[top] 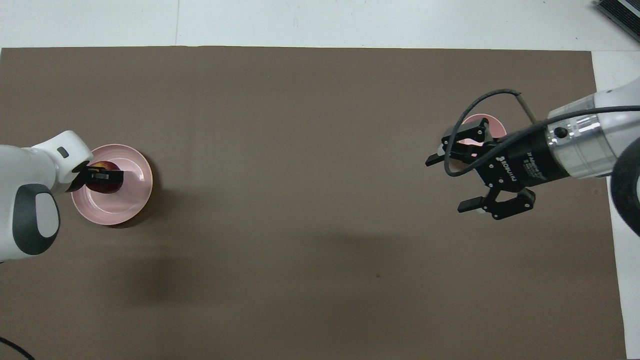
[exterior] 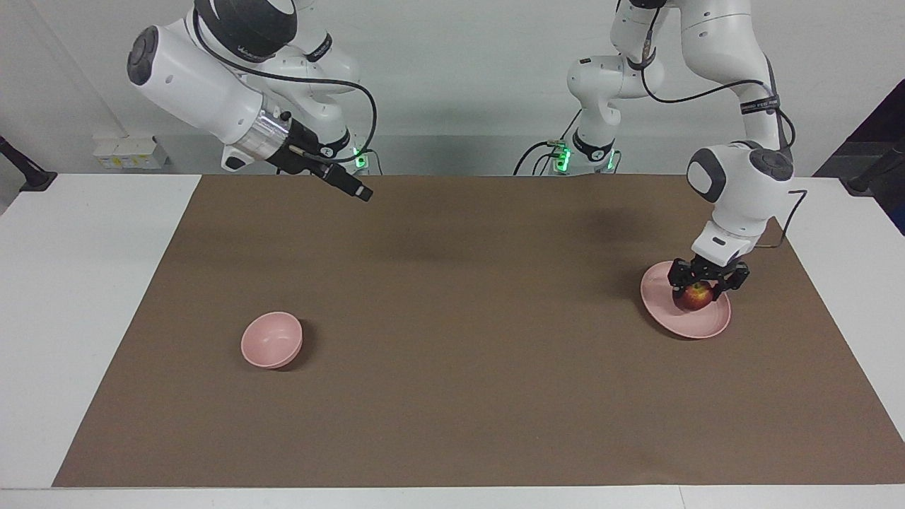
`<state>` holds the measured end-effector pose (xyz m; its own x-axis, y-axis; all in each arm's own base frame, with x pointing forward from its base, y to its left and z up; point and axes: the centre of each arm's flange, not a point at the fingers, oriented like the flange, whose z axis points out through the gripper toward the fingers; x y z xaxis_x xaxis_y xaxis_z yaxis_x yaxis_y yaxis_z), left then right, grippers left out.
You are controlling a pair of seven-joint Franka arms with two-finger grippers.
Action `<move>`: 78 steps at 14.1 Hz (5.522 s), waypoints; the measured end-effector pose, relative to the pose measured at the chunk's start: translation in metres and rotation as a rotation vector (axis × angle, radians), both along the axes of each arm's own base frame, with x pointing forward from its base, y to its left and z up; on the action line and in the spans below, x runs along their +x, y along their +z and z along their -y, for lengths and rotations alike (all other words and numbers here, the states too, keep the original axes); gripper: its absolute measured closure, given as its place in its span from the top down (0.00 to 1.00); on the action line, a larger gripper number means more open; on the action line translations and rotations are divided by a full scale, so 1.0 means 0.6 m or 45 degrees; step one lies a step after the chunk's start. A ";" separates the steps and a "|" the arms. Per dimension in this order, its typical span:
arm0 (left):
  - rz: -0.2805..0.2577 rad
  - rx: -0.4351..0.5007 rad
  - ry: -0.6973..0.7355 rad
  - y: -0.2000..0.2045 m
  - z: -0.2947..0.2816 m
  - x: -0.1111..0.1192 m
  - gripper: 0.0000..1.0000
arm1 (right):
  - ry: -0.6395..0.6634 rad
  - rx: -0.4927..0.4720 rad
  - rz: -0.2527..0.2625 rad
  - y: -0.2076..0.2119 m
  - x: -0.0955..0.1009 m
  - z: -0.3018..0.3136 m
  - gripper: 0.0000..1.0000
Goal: Move apple from plate to bowl
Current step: 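Lift the apple with the left gripper while the right gripper approaches it, then close the right gripper on the apple held by the left gripper, then open the left gripper while the right gripper pulls the apple away, then carry the apple with the right gripper into the pink bowl while the left gripper withdraws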
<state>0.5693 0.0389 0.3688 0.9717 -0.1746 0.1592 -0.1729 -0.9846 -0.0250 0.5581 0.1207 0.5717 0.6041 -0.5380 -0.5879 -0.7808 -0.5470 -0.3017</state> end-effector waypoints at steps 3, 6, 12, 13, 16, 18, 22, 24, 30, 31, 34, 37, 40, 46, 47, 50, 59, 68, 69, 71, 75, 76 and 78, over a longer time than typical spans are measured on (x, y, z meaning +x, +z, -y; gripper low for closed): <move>-0.077 -0.032 -0.029 0.100 0.023 0.006 0.81 | -0.106 0.174 -0.099 -0.038 0.017 -0.028 1.00; -0.131 -0.195 -0.043 0.167 0.093 0.006 0.81 | -0.227 0.240 -0.144 -0.053 0.031 -0.079 1.00; -0.235 -0.473 0.062 0.186 0.302 -0.020 0.81 | -0.517 0.466 -0.127 -0.077 0.032 -0.188 1.00; -0.260 -0.557 0.077 0.191 0.337 -0.028 0.81 | -0.573 0.495 -0.123 -0.084 0.031 -0.200 1.00; -0.251 -0.793 0.143 0.211 0.380 -0.029 0.81 | -0.643 0.545 -0.148 -0.094 0.031 -0.202 1.00; -0.188 -0.889 0.180 0.228 0.398 -0.025 0.81 | -0.688 0.602 -0.179 -0.100 0.037 -0.188 1.00; -0.156 -1.115 0.269 0.246 0.445 -0.029 0.81 | -0.690 0.632 -0.203 -0.152 0.044 -0.195 1.00; -0.131 -1.196 0.310 0.252 0.470 -0.034 0.81 | -0.686 0.618 -0.216 -0.176 0.048 -0.199 1.00; -0.025 -1.314 0.388 0.266 0.529 -0.054 0.81 | -0.662 0.606 -0.221 -0.197 0.046 -0.215 1.00; -0.021 -1.315 0.391 0.266 0.530 -0.054 0.81 | -0.656 0.606 -0.222 -0.197 0.044 -0.219 1.00; -0.021 -1.316 0.386 0.266 0.535 -0.057 0.81 | -0.643 0.606 -0.213 -0.197 0.043 -0.223 1.00; -0.028 -1.312 0.375 0.264 0.545 -0.064 0.81 | -0.628 0.610 -0.202 -0.195 0.042 -0.226 1.00; -0.044 -1.305 0.352 0.261 0.562 -0.079 0.81 | -0.609 0.619 -0.207 -0.190 0.039 -0.232 1.00; -0.042 -1.300 0.345 0.260 0.568 -0.085 0.81 | -0.555 0.643 -0.234 -0.182 0.034 -0.234 0.87; -0.038 -1.300 0.341 0.261 0.567 -0.085 0.81 | -0.553 0.645 -0.231 -0.180 0.034 -0.234 0.81; -0.033 -1.302 0.338 0.265 0.567 -0.087 0.81 | -0.549 0.647 -0.225 -0.176 0.033 -0.234 0.81; -0.005 -1.241 0.277 0.270 0.571 -0.090 1.00 | -0.536 0.646 -0.201 -0.169 0.034 -0.235 0.79; -0.139 -1.000 0.105 0.259 0.526 -0.091 1.00 | -0.547 0.371 -0.041 -0.191 0.079 -0.088 0.79; -0.129 -0.893 0.067 0.255 0.514 -0.090 1.00 | -0.554 0.349 -0.017 -0.194 0.086 -0.063 0.79; -0.126 -0.683 0.003 0.241 0.480 -0.084 1.00 | -0.554 0.274 0.035 -0.205 0.097 -0.012 0.79; -0.112 -0.332 -0.043 0.220 0.380 -0.059 1.00 | -0.409 -0.016 0.186 -0.228 0.112 0.078 0.79; -0.098 -0.250 -0.055 0.220 0.356 -0.053 1.00 | -0.346 -0.099 0.227 -0.234 0.114 0.095 0.79; -0.087 -0.127 -0.076 0.232 0.320 -0.043 1.00 | -0.250 -0.251 0.309 -0.244 0.119 0.128 0.79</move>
<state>0.5437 -0.1532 0.5080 0.9692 -0.2194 0.1123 -0.2295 -0.9695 0.0866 0.6295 0.0440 0.4256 0.5869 -0.7463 -0.3139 -0.7956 -0.4597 -0.3946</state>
